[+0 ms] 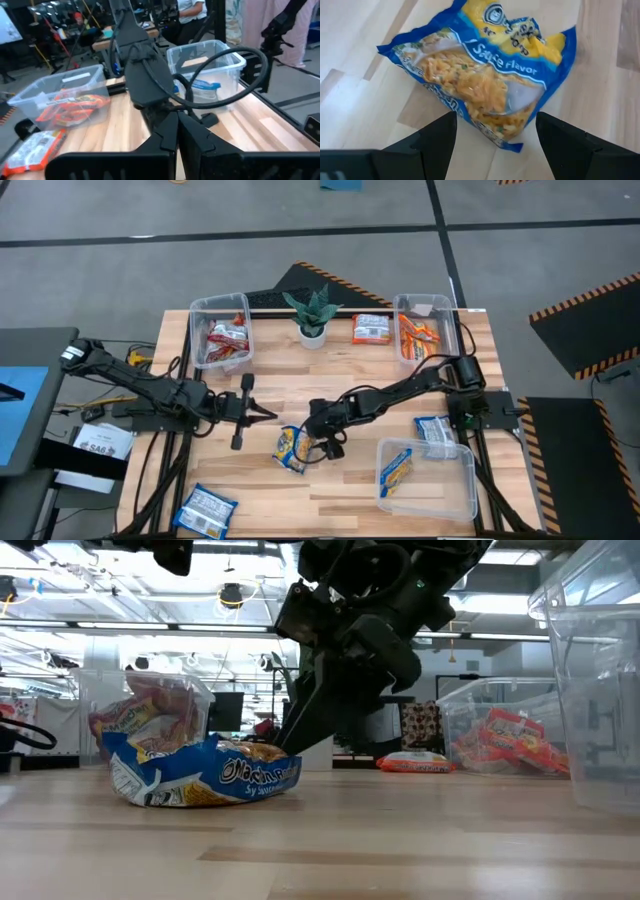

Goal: Sort Maruchan noodles
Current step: Put the blue noodle pack in the bottom right transparent bin

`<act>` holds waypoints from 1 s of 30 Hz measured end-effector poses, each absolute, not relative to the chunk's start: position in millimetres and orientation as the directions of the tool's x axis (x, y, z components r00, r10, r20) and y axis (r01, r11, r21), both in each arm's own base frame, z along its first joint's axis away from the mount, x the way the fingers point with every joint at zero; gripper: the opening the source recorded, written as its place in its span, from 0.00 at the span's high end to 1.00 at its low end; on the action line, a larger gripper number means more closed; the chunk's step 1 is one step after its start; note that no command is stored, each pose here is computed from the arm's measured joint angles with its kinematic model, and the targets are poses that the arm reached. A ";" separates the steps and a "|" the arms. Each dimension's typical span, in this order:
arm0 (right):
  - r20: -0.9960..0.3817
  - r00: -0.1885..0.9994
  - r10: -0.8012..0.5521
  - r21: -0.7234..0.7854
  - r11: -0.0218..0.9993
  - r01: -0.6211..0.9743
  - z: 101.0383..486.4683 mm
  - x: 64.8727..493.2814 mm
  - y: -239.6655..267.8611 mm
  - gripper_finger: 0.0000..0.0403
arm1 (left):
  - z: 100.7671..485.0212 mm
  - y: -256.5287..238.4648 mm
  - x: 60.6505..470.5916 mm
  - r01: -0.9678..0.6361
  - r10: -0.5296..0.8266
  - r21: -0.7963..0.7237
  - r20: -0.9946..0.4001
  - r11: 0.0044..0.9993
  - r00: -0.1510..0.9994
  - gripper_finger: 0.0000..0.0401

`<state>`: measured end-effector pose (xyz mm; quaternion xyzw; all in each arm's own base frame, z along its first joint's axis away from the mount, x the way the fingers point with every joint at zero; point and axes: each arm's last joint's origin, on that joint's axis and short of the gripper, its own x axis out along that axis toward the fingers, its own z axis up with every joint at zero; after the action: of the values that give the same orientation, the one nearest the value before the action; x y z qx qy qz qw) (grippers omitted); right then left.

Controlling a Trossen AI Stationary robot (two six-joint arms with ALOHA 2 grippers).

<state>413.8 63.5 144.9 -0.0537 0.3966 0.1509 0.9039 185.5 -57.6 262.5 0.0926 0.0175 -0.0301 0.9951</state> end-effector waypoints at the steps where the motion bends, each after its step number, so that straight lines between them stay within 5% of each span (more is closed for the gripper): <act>1: -0.731 0.641 0.233 0.022 0.948 -0.319 145.0 413.8 64.7 0.27 | 262.8 -57.3 185.5 0.051 -0.045 0.187 -0.037 0.981 0.998 1.00; 12: -0.697 0.676 0.237 0.032 0.953 -0.301 127.0 423.2 67.6 0.30 | 264.9 -52.3 185.3 -0.122 0.128 0.204 -0.016 0.971 0.992 1.00; 20: -0.715 0.665 0.216 0.041 0.963 -0.268 118.5 423.0 70.8 0.35 | 264.7 -52.1 185.3 -0.128 0.134 0.206 -0.018 0.970 0.991 1.00; 24: -0.705 0.685 0.183 0.009 0.969 -0.248 119.9 424.0 73.5 0.48 | 264.8 -52.1 185.3 -0.129 0.135 0.205 -0.017 0.970 0.991 1.00; 30: -0.697 0.700 0.156 -0.013 0.973 -0.230 120.8 424.5 75.2 0.82 | 264.8 -52.1 185.3 -0.129 0.135 0.205 -0.017 0.970 0.991 1.00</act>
<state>424.5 75.2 120.8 -0.0495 0.3730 0.1050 0.9205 185.3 -52.1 264.8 0.1024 0.0156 0.0665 0.9924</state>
